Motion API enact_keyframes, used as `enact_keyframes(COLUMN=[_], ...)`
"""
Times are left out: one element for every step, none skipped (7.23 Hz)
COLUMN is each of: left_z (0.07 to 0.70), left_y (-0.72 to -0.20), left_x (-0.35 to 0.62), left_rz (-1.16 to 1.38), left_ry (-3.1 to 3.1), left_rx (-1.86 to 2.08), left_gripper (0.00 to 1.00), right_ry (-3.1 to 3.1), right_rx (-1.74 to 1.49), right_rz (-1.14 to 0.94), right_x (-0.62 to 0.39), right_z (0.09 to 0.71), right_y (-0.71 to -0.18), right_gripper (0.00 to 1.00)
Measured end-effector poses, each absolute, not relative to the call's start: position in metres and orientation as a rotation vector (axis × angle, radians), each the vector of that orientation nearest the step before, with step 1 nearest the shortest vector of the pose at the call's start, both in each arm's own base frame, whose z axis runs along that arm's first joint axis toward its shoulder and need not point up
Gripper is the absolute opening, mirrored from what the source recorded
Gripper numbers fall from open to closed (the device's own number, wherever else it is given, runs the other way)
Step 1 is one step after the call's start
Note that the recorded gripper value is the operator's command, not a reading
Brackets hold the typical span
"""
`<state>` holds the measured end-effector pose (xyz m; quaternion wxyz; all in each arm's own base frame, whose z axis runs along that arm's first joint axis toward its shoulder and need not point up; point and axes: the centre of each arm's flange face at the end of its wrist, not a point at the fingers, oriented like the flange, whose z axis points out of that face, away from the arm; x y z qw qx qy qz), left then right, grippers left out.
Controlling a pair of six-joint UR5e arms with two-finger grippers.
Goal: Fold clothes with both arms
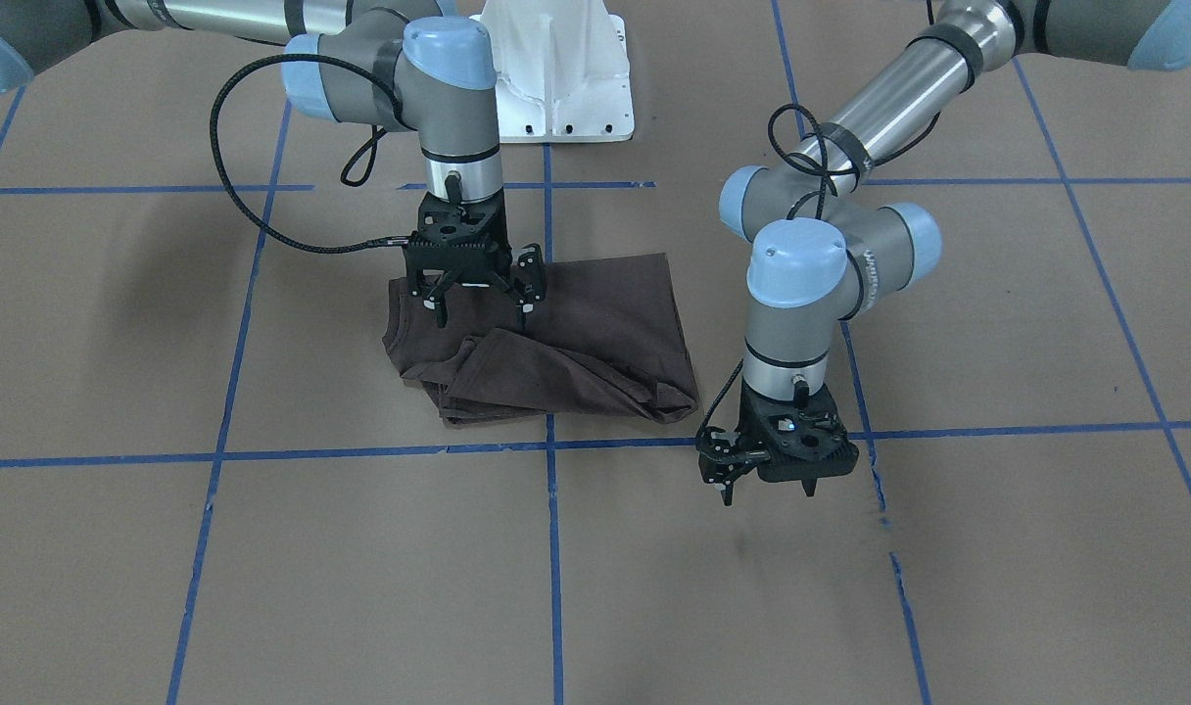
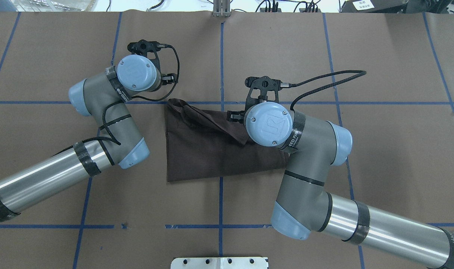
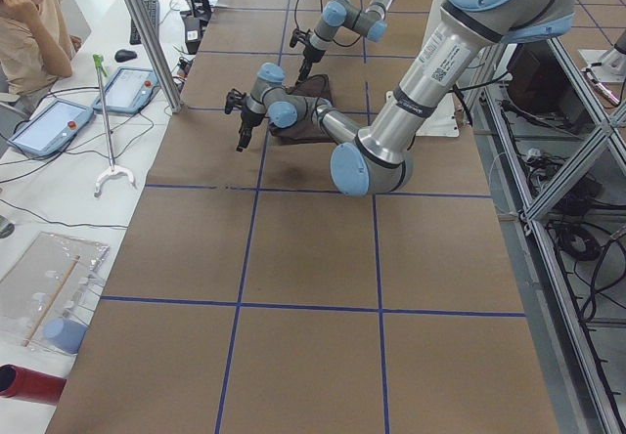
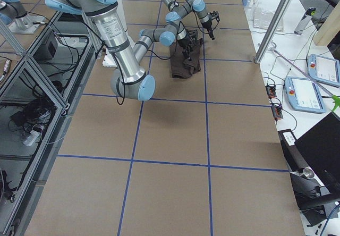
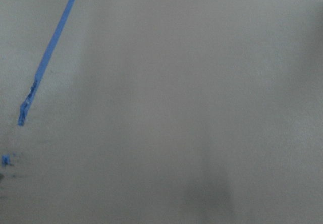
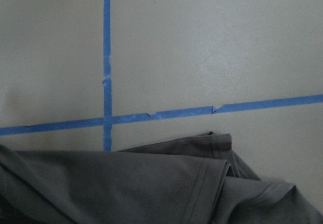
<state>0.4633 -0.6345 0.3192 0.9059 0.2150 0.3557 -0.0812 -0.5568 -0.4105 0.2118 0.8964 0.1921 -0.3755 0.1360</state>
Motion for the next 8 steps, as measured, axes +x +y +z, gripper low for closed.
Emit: enact_keyframes(left_z=[0.324,0.329,0.331,0.333,0.335,0.336,0.337,0.338], left_y=[-0.647,-0.651,-0.652,-0.652,-0.652,-0.651,-0.651,-0.649], left_x=[0.438,0.426,0.422,0.419,0.418,0.418,0.417,0.415], left_rz=[-0.088,-0.049,-0.036,-0.032,-0.031,-0.032,-0.035,-0.038], left_ry=[0.765,0.779,0.784,0.785,0.785,0.785,0.785,0.786], left_rx=[0.452,0.458,0.460,0.460,0.459,0.458,0.457,0.456], left_gripper=[1.00,1.00,1.00,1.00,1.00,1.00,1.00,1.00], right_ry=[-0.758,-0.719,-0.674,-0.632,-0.597,-0.568,-0.543,-0.521], right_rx=[0.409,0.427,0.446,0.472,0.499,0.525,0.548,0.568], right_rz=[0.272,0.267,0.263,0.254,0.235,0.201,0.160,0.115], right_x=[-0.571,-0.590,-0.609,-0.626,-0.642,-0.655,-0.662,-0.666], right_z=[0.209,0.202,0.197,0.197,0.194,0.189,0.186,0.186], right_y=[-0.403,-0.400,-0.402,-0.404,-0.406,-0.408,-0.408,-0.408], right_gripper=[1.00,1.00,0.97,0.92,0.91,0.91,0.91,0.91])
